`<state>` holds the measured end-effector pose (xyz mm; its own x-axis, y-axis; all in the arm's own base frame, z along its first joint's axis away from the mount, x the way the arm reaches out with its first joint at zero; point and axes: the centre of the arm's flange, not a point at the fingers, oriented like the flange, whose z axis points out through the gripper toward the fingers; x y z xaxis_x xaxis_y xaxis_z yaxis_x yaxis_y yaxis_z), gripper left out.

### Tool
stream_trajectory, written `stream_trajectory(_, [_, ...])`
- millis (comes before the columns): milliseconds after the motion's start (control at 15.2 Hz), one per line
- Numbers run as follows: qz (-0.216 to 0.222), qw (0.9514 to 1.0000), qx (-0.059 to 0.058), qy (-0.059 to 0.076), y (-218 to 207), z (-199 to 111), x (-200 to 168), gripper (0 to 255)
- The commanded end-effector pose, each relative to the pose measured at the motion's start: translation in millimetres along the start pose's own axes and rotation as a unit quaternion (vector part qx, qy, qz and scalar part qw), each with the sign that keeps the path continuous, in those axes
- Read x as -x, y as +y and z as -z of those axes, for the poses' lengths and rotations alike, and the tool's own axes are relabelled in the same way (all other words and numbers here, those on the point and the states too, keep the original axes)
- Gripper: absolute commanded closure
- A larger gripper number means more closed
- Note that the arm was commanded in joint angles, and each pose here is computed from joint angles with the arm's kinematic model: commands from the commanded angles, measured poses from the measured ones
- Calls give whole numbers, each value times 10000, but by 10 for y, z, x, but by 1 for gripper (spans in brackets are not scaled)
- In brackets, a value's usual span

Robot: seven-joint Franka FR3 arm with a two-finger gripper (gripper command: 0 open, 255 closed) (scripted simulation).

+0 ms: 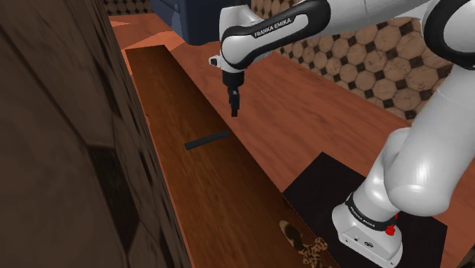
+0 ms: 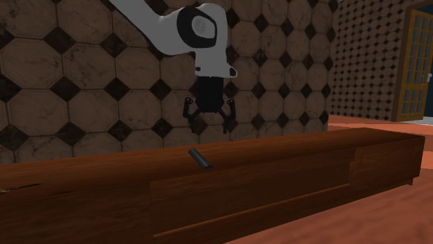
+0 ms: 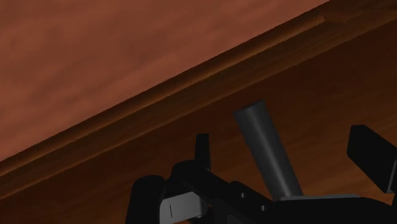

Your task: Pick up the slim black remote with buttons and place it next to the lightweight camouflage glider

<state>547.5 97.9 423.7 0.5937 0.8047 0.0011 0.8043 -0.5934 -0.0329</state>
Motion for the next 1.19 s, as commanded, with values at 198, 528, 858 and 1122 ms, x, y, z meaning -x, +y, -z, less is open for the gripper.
stream_trajectory(198, [829,9965,-135,-43,-45,-391,-516,0])
stream_trajectory(528, [1510,9882,-246,-81,-172,-738,-938,0])
stream_trajectory(858, [1510,9882,-246,-81,-184,-1001,-932,0])
stream_trajectory(1122, [1510,9882,-246,-81,-190,-1137,-929,0])
